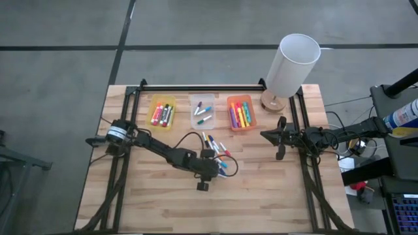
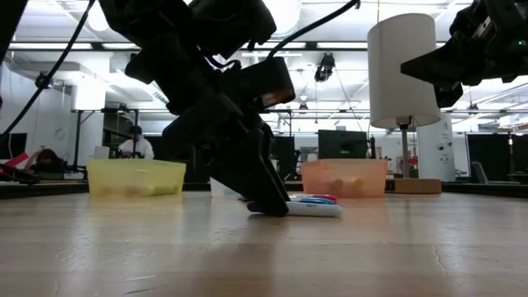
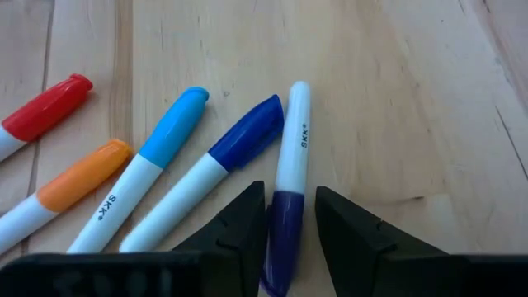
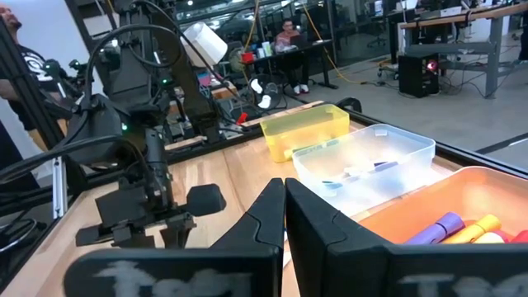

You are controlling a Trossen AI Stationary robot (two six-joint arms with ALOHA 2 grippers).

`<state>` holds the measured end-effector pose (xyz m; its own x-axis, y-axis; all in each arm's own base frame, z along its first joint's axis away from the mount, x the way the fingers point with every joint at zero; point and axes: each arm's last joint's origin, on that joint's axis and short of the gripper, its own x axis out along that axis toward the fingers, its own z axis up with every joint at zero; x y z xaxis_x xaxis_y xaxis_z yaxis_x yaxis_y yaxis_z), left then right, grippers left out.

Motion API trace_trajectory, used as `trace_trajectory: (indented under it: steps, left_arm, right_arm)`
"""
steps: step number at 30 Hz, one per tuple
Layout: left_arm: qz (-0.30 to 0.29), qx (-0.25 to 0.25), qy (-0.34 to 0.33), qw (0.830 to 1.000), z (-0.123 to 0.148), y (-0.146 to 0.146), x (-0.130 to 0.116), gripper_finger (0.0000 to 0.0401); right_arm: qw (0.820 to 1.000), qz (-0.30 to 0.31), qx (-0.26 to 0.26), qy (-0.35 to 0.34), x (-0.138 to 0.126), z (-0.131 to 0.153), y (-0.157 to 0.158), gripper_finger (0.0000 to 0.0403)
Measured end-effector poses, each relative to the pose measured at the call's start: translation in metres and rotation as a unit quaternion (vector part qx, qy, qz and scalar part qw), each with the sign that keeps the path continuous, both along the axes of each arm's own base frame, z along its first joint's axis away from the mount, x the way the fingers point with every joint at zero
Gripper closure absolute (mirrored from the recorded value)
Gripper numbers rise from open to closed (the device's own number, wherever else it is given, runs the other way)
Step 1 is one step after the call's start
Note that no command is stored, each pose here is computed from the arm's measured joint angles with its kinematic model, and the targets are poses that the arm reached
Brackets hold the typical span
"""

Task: Pick & Place Markers
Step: Put the small purple highlighter pen into the transparent bin

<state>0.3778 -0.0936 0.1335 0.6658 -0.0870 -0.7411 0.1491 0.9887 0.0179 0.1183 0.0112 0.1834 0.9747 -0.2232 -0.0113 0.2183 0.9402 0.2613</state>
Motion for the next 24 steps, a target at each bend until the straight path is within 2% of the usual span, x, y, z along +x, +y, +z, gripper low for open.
trace_trajectory:
  steps: [9,12,15,19,24]
  left_arm:
    - [0.003,-0.028,0.018,0.999,-0.002,0.0,-0.003,0.0286]
    - [0.015,-0.011,0.014,1.0,-0.002,0.0,-0.003,0.0291]
    - [0.019,-0.007,0.014,1.0,-0.002,0.001,-0.003,0.0316]
    - [0.018,-0.006,0.014,1.0,-0.001,0.001,-0.002,0.0368]
    - [0.008,0.013,0.034,0.999,0.011,0.002,-0.002,0.0373]
  right_arm:
    - [1.0,0.0,0.0,0.0,0.0,0.0,0.0,0.0394]
    - [1.0,0.0,0.0,0.0,0.0,0.0,0.0,0.0394]
    - [1.0,0.0,0.0,0.0,0.0,0.0,0.0,0.0394]
    - [1.0,0.0,0.0,0.0,0.0,0.0,0.0,0.0394]
    - [1.0,0.0,0.0,0.0,0.0,0.0,0.0,0.0394]
